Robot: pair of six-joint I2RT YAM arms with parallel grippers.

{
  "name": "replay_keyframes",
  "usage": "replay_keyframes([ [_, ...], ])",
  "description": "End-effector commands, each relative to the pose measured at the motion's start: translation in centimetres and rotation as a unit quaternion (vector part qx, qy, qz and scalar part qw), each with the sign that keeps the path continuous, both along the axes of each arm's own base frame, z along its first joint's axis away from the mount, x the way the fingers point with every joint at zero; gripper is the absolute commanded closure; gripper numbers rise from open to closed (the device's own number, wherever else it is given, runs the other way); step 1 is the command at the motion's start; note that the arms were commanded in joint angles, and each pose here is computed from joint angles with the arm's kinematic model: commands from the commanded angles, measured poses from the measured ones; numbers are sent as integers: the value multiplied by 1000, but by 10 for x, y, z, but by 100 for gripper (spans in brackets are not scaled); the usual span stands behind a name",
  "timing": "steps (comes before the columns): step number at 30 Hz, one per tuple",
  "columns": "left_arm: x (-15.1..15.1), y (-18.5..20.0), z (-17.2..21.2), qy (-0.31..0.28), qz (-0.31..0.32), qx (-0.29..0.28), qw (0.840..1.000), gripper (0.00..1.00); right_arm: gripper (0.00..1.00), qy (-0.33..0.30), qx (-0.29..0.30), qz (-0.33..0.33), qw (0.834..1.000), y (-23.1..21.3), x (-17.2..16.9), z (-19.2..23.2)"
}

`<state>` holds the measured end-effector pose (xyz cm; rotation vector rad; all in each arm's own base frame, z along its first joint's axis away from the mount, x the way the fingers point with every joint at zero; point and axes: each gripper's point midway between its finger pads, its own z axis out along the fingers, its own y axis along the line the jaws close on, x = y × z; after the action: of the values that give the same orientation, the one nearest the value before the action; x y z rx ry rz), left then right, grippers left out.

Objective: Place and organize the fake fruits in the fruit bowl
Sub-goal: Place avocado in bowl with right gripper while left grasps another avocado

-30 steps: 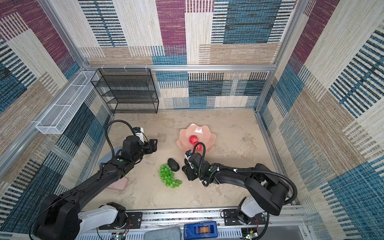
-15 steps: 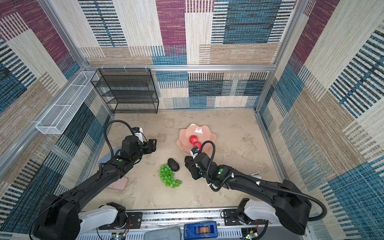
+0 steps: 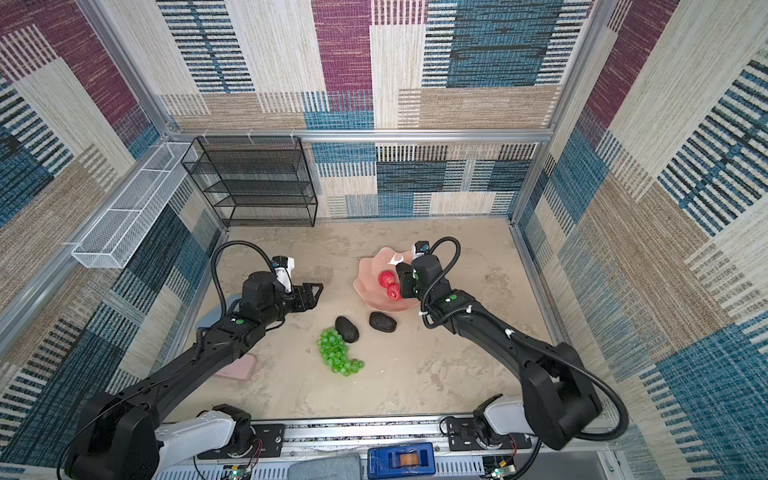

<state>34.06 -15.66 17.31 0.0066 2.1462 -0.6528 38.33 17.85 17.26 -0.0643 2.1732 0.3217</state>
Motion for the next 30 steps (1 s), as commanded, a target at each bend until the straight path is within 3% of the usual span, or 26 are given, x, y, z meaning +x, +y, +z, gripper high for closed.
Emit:
replay_keyframes([
  [1, -14, -20, -3, 29, -45, -38, 998, 24, 59, -27, 5, -2, 1000, 8, 35, 2],
  [5, -30, -37, -23, 59, -64, -31, 996, 24, 59, 0, -5, -25, 1000, 3, 58, -34],
  [11, -47, -54, -60, 103, -89, 37, 990, 24, 57, 17, -4, -43, 999, -4, 74, -64],
  [16, -49, -57, -77, 138, -95, 67, 984, 25, 44, 32, 9, -33, 999, 2, 75, -73],
  [22, -58, -66, -90, 166, -107, 102, 975, 25, 26, 8, 20, -33, 999, 1, 73, -47],
  [30, -58, -70, -111, 210, -107, 157, 959, 27, 18, -32, 35, -24, 999, -5, 57, -2],
])
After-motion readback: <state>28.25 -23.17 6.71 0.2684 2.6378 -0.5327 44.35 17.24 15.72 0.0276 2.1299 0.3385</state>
